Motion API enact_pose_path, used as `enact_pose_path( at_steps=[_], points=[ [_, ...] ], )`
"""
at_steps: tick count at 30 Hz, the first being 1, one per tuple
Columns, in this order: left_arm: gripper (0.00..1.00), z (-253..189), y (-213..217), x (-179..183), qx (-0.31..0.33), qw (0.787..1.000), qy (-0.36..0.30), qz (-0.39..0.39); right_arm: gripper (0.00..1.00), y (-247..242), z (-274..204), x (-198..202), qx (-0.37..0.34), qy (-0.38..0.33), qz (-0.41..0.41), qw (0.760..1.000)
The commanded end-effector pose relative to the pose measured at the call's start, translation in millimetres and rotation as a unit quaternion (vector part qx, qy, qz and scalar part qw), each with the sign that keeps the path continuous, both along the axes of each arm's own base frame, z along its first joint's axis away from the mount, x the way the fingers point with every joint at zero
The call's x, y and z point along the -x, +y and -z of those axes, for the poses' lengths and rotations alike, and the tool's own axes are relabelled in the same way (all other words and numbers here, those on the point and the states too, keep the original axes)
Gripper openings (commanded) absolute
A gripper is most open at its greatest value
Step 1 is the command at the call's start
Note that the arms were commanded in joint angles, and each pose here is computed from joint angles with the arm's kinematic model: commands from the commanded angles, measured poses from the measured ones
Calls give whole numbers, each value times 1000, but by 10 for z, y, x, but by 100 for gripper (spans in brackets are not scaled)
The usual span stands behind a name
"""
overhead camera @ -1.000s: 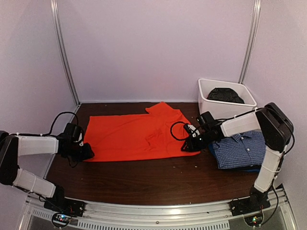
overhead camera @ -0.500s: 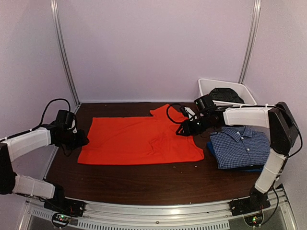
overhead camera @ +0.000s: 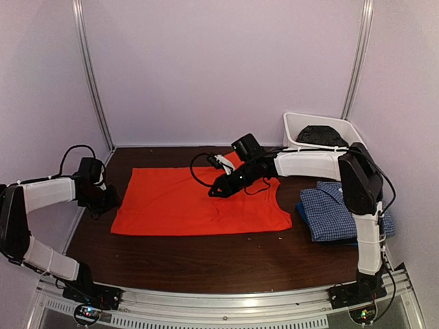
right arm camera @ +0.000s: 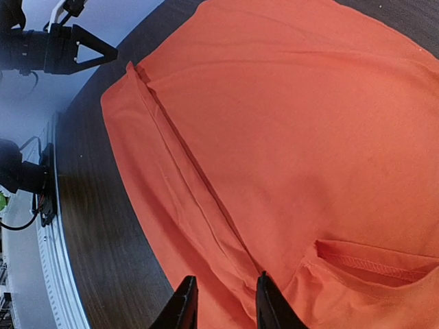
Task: Fold and stack the mixed laundry pile
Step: Move the 1/3-folded T-shirt to the center of the board.
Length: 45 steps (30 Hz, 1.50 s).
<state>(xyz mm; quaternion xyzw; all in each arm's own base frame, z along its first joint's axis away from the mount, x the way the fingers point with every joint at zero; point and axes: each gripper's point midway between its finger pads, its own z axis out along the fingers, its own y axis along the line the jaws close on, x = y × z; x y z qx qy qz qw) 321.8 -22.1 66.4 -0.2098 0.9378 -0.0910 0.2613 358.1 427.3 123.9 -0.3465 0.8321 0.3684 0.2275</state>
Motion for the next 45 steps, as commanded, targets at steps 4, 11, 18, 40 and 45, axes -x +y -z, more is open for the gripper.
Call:
enact_pose_path(
  at_steps=[4,11,18,40,45],
  points=[
    [43,-174,-367,-189,35,993,-65,96,29,-100,449,-145,62,10,13,998],
    [41,137,-933,-152,59,983,-30,172,31,-245,607,-250,69,18,41,997],
    [37,649,-841,188,71,988,48,128,31,-318,960,-98,82,55,46,994],
    [65,-280,-498,118,-31,990,-59,122,47,-1194,-192,-353,10,2,164,986],
    [69,-686,-409,-447,-76,985,-94,120,46,-1467,-127,-1010,22,-11,220,975]
  ],
)
